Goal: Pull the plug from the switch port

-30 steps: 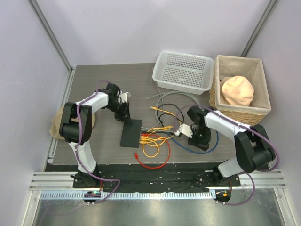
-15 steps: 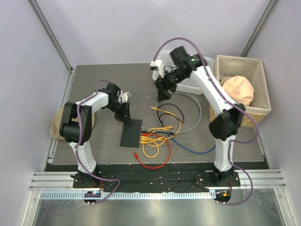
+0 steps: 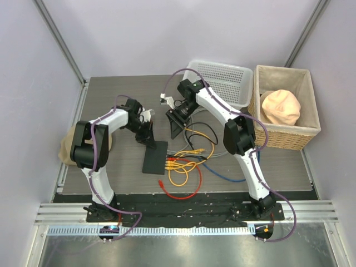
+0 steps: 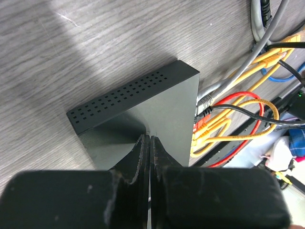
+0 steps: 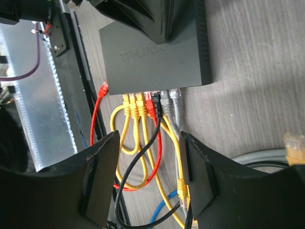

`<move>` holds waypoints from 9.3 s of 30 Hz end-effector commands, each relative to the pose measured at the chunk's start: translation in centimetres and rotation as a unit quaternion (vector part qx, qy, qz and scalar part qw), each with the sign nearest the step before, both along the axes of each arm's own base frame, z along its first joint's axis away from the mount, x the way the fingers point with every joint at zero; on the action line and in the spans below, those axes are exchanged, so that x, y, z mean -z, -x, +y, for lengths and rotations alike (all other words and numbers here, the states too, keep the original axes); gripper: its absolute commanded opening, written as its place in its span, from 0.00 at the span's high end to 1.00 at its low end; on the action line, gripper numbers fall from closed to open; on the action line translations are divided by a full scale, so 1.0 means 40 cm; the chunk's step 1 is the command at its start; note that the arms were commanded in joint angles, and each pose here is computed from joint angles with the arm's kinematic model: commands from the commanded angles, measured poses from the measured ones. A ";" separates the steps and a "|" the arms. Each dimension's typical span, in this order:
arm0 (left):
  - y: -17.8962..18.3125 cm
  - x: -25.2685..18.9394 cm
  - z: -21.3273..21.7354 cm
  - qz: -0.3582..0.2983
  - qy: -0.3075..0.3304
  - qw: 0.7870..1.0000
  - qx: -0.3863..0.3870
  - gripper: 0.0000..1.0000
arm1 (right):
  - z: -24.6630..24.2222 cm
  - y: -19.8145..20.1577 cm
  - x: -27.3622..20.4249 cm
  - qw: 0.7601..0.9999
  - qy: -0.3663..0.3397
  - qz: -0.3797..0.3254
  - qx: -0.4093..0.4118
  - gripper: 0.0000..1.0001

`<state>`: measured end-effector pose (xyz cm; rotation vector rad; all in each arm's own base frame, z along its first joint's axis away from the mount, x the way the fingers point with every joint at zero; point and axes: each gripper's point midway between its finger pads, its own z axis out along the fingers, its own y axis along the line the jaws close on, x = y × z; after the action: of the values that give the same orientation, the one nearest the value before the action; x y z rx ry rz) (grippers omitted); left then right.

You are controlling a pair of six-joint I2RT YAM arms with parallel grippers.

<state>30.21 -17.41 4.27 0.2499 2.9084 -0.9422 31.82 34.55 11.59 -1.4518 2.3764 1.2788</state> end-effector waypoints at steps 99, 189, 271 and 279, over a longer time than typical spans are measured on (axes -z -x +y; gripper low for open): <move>0.060 0.090 0.031 0.030 -0.059 0.998 0.016 1.00 | -0.078 0.094 0.421 0.983 0.132 0.124 0.026 0.99; 0.020 0.052 0.003 0.001 -0.038 0.999 0.014 1.00 | -0.848 0.139 0.191 0.904 0.324 -0.183 0.210 0.65; 0.115 0.105 0.063 0.012 -0.103 0.994 0.026 0.60 | -0.016 0.111 0.358 0.986 0.111 0.091 0.084 0.86; 0.114 0.109 0.066 0.012 -0.108 0.994 0.025 0.60 | -0.019 0.131 0.353 0.985 0.104 0.108 0.079 0.89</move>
<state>26.14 -17.50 4.57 0.2671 2.9557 -0.9056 26.84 35.44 1.84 -1.1150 2.7037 1.4593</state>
